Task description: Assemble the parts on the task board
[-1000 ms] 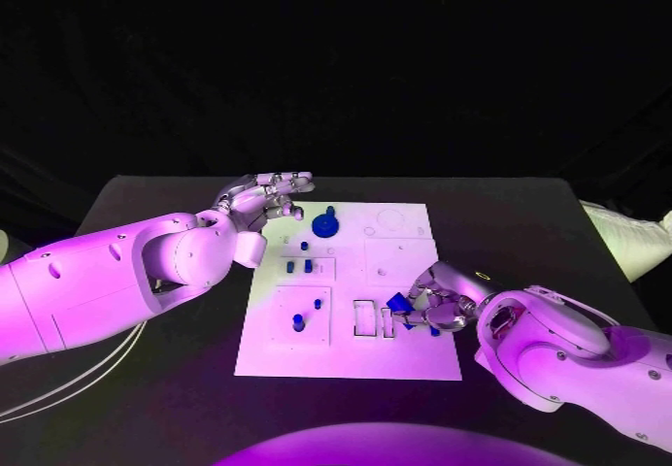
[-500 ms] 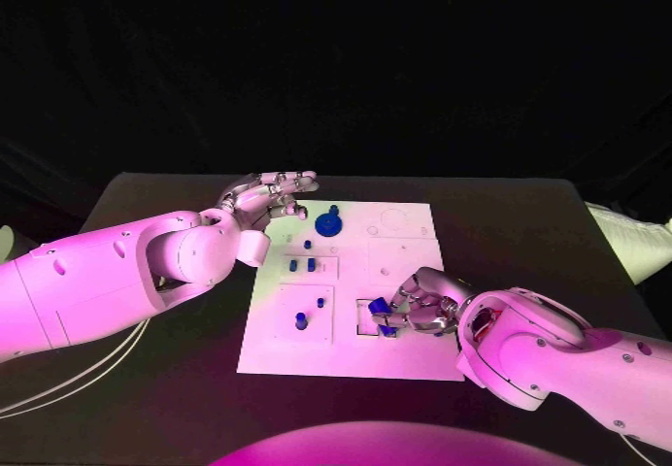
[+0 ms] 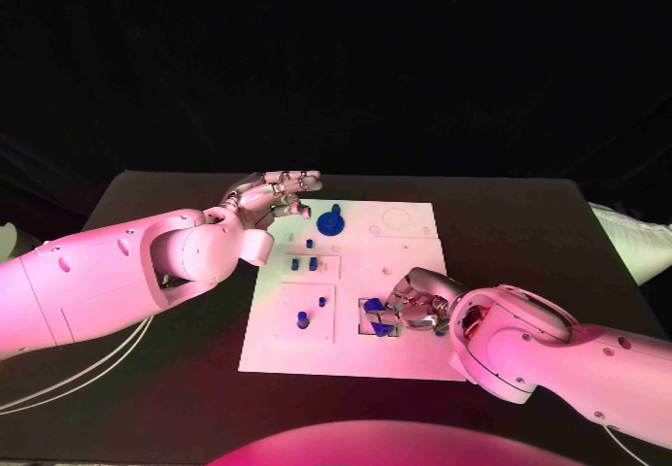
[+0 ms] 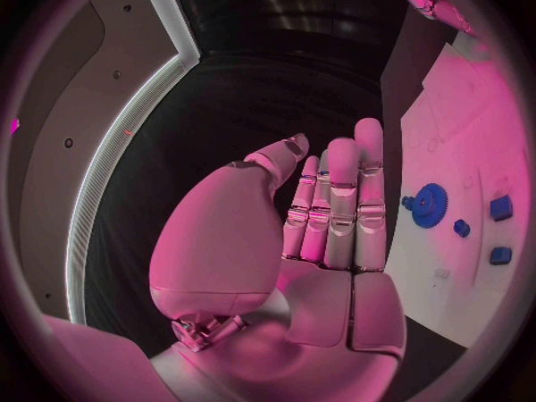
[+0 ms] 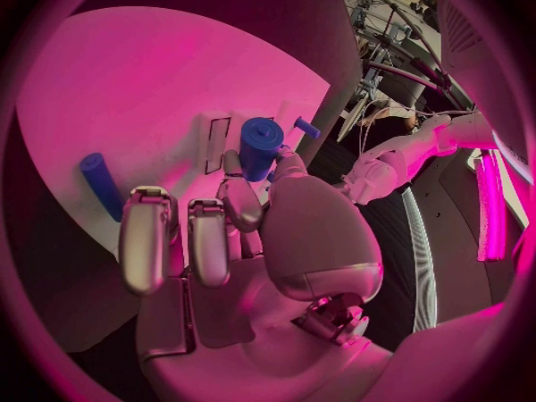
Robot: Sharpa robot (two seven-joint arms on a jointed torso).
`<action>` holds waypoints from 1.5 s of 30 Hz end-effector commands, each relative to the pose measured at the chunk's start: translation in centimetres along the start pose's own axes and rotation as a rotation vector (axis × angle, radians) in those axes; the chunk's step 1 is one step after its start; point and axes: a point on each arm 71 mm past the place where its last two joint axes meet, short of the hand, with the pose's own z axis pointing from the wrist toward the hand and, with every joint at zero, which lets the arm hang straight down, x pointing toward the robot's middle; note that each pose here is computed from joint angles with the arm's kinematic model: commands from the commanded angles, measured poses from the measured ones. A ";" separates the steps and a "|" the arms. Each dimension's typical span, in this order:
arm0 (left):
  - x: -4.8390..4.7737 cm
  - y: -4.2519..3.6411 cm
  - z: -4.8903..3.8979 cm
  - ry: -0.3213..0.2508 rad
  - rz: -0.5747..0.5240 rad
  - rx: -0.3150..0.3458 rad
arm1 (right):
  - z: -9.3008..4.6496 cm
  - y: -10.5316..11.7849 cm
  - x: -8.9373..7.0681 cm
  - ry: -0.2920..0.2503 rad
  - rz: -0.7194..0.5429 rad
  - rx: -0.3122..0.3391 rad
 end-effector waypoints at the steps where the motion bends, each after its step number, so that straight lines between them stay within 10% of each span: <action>1: 0.35 -0.03 0.01 0.025 -0.010 0.002 | 0.1 0.2 0.0 -0.005 -0.057 -0.015; 45: 0.24 -0.01 -0.06 0.026 -0.010 -0.004 | 0.5 0.7 -0.3 -0.085 -0.168 -0.060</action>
